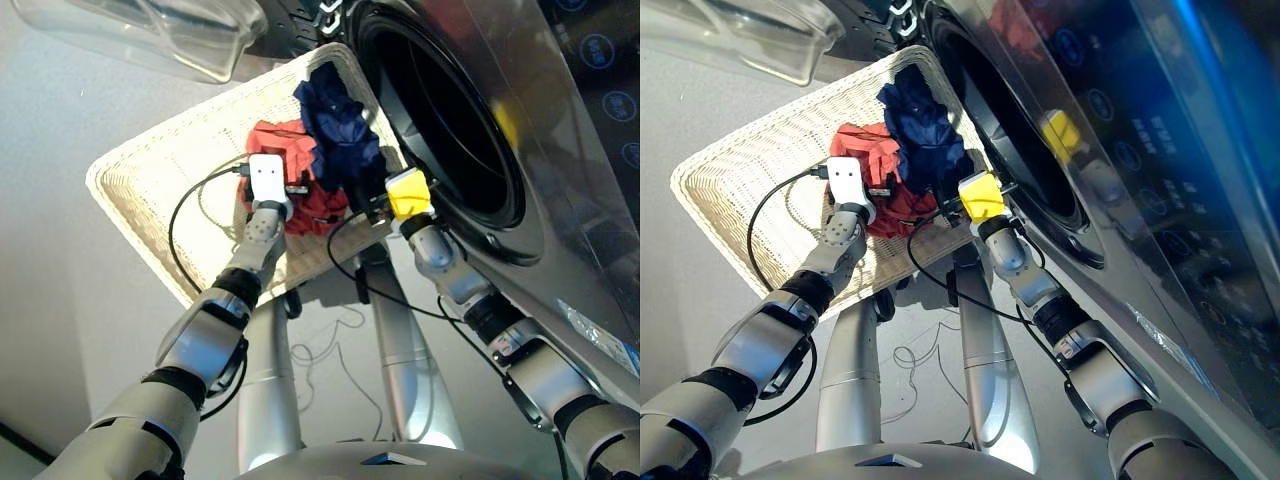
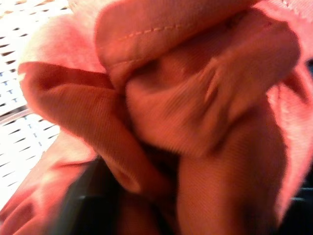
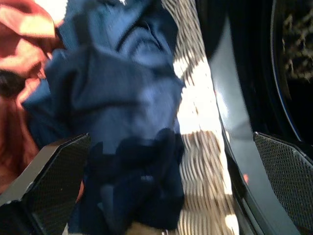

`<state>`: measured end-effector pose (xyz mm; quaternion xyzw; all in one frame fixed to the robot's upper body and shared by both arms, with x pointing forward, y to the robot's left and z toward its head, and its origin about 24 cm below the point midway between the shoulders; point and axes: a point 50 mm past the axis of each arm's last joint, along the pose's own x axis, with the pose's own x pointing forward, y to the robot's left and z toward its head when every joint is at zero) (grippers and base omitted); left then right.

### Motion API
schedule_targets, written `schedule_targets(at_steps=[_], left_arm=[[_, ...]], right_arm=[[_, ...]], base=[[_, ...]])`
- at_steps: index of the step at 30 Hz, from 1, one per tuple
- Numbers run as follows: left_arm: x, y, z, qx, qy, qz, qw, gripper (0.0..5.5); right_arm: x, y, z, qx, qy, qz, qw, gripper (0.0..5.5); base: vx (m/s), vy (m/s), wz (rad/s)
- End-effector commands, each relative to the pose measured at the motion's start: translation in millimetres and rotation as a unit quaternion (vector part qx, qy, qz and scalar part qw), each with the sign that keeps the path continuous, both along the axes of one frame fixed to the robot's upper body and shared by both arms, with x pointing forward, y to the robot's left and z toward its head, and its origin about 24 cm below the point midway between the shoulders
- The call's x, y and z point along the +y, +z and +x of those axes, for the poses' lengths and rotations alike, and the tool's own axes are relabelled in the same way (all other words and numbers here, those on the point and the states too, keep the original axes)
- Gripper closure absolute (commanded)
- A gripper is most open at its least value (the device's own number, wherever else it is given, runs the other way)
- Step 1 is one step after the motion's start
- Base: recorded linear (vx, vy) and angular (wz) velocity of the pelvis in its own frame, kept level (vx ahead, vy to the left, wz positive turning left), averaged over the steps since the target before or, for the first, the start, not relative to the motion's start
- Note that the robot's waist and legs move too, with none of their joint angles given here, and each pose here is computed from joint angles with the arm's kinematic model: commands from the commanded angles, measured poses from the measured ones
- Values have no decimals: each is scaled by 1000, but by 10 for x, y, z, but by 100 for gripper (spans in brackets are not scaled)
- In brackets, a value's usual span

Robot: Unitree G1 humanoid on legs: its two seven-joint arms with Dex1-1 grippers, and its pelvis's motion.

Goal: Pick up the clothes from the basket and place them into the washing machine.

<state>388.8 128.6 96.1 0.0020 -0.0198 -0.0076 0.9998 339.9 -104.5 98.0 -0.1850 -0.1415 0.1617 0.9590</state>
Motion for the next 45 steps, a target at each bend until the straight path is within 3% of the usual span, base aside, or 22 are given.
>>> schedule_targets(at_steps=[1, 9, 20, 31, 38, 45], left_arm=[[54, 87, 38, -17, 11, -10, 1000, 550], [28, 22, -78, -38, -12, -56, 998, 550], [-214, -59, -412, -73, -95, -173, 978, 550], [-558, 29, -639, -78, -203, -248, 944, 550], [-769, 70, -749, -64, -253, -298, 918, 550], [-922, 175, -865, -60, -300, -344, 888, 550]], right_arm=[[196, 185, -68, -50, 47, 29, 997, 0], [20, -84, -47, -1, 11, 4, 1000, 0], [-98, -287, -83, -20, 21, -184, 983, 0], [281, -96, -115, -146, 131, -371, 907, 0], [547, 28, -114, -199, 156, -395, 883, 0], [616, 99, 31, -207, 104, -394, 890, 0]], base=[[0, 0, 0], [0, 0, 0], [3, -21, 157], [-17, -5, 38], [0, 0, 0], [0, 0, 0]])
